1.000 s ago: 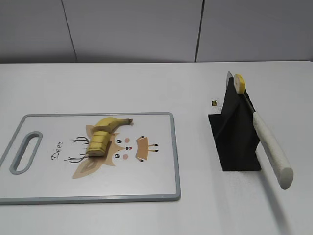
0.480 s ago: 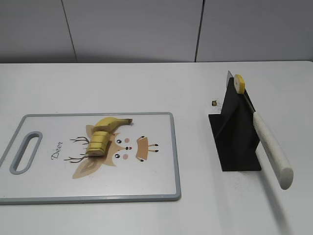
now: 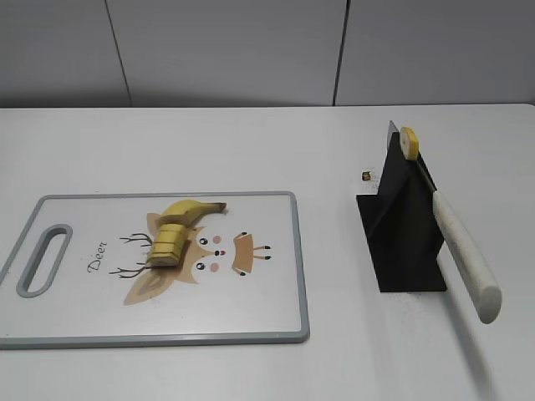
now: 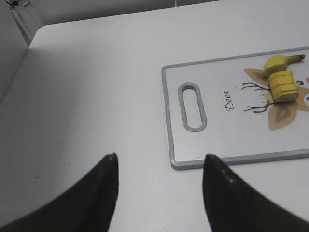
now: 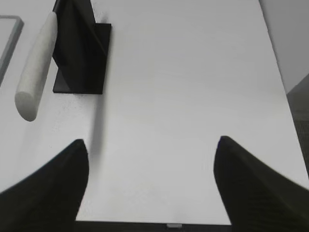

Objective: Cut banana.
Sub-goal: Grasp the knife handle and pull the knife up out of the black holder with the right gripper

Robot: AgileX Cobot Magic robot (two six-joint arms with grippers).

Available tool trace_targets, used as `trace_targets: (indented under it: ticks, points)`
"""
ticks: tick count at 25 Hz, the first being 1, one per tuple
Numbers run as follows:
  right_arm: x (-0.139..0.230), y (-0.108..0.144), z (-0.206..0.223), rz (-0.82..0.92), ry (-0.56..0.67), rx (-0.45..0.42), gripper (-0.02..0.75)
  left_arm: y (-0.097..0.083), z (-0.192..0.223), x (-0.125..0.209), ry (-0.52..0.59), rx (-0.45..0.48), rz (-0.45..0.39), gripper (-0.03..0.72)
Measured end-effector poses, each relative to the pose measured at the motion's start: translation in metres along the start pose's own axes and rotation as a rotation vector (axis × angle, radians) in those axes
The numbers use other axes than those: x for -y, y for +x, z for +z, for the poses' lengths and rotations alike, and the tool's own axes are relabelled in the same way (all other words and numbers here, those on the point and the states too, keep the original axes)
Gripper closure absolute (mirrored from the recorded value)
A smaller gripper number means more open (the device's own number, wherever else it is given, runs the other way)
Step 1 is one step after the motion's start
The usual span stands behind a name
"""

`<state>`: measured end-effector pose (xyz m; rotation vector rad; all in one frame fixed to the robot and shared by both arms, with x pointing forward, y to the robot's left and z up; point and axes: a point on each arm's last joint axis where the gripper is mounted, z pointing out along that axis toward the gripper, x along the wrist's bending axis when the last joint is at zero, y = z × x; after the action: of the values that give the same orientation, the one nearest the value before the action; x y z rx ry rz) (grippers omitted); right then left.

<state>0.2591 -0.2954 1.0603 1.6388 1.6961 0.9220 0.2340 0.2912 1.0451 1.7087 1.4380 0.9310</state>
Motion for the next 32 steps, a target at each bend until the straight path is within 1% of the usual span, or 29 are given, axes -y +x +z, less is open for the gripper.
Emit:
trace_targets:
  ticks: [8,10,14,20,27,30,32]
  points:
    - [-0.04,0.002,0.02,0.007,0.123,0.001,0.12,0.0,0.0,0.0,0.0,0.0,0.0,0.145]
    - [-0.046,0.004,0.028,0.004,0.134,-0.019,0.125,0.0,0.0,0.0,0.0,0.0,0.0,0.145]
    - [-0.055,0.015,0.042,-0.06,0.158,-0.114,0.144,0.0,0.0,0.0,0.0,0.0,0.0,0.145]
    - [-0.057,0.045,0.062,-0.179,0.268,-0.271,0.146,0.0,0.0,0.0,0.0,0.0,0.0,0.145]
    - [-0.069,0.073,0.091,-0.132,0.409,-0.262,0.146,0.0,0.0,0.0,0.0,0.0,0.0,0.145]
    - [-0.076,0.087,0.109,-0.1,0.486,-0.267,0.146,0.0,0.0,0.0,0.0,0.0,0.0,0.145]
    - [-0.08,0.096,0.124,-0.09,0.538,-0.256,0.146,0.0,0.0,0.0,0.0,0.0,0.0,0.145]
